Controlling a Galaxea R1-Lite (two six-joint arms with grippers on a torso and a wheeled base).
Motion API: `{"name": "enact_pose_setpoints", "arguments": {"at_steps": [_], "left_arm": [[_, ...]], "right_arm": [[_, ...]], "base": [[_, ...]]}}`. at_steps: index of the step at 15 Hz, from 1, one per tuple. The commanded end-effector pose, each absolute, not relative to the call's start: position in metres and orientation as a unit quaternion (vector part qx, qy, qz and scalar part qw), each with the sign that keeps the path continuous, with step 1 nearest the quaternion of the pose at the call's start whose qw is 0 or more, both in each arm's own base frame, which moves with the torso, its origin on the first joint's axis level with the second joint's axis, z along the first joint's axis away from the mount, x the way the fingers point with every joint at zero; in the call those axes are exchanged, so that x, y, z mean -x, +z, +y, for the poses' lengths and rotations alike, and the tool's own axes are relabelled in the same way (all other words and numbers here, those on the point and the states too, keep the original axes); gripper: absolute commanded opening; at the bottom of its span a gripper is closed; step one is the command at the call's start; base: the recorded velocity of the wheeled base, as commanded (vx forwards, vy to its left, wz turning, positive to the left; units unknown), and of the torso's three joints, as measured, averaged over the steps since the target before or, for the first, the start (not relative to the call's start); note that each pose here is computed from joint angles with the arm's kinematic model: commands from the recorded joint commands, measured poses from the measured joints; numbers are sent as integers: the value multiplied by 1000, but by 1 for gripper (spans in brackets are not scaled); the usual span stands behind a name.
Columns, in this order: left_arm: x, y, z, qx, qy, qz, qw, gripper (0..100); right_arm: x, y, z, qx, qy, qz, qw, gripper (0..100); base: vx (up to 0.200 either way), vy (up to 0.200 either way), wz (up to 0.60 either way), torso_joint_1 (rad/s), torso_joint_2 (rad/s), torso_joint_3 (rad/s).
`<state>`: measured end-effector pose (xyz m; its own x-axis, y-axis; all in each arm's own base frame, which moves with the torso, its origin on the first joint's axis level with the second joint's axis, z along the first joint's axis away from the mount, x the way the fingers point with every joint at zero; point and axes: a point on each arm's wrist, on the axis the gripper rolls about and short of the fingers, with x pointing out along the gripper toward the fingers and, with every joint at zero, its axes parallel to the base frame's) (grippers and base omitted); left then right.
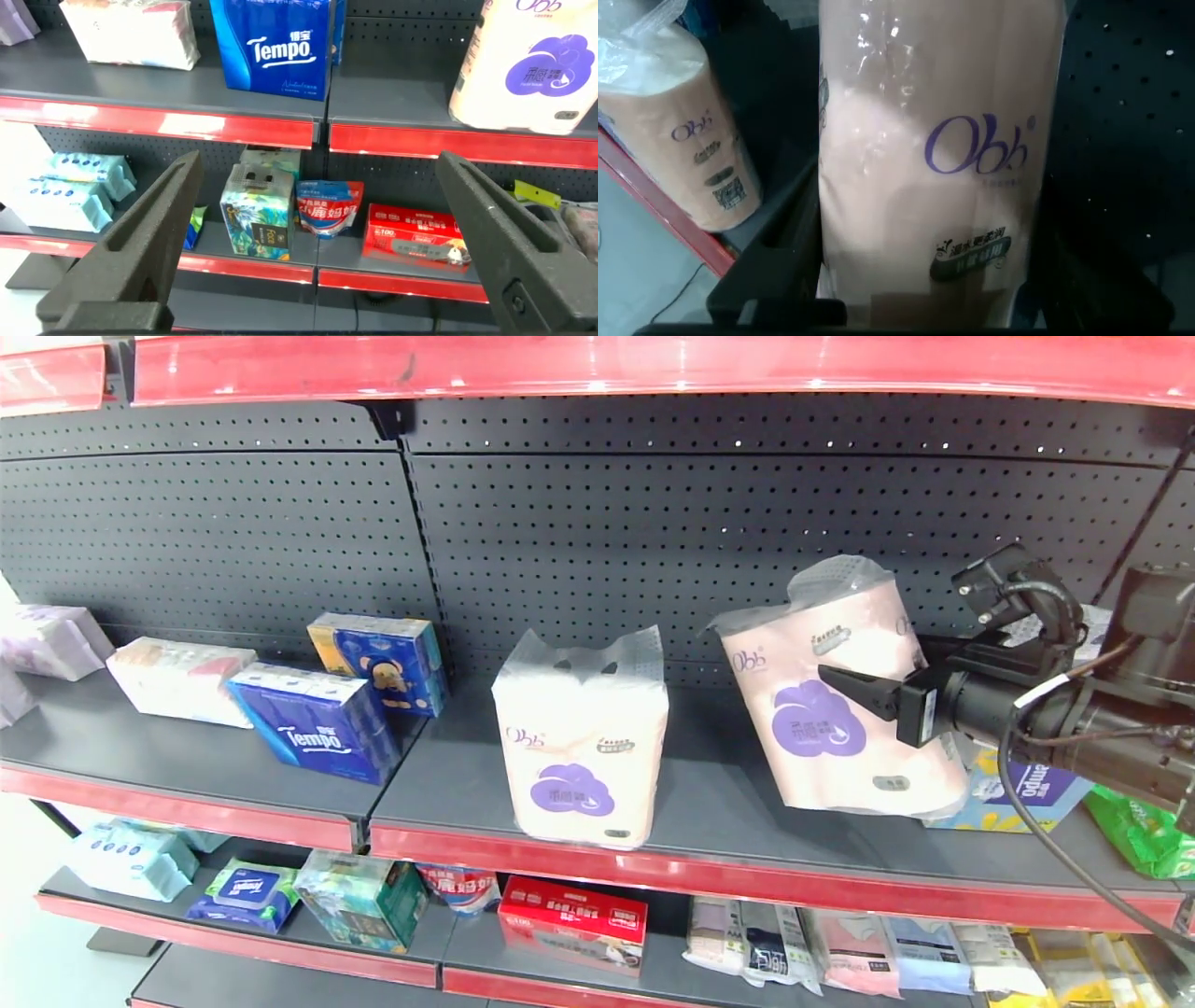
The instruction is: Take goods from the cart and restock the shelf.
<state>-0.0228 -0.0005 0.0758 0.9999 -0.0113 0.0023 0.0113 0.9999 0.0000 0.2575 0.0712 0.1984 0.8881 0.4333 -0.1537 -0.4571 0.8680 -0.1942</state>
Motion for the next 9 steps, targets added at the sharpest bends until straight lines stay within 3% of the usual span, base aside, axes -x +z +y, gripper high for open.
{"name": "enact_pose_setpoints", "arguments": {"at_steps": [1,9], "left_arm": [[23,76,-1,0,-5,-2,1000,100],[23,76,-1,0,-5,-2,1000,100]], "right_arm": [[-269,193,74,111,231,60,965,0],[-301,190,88,101,237,42,965,0]], "base": [[0,0,0,0,0,0],[0,0,0,0,0,0]]}}
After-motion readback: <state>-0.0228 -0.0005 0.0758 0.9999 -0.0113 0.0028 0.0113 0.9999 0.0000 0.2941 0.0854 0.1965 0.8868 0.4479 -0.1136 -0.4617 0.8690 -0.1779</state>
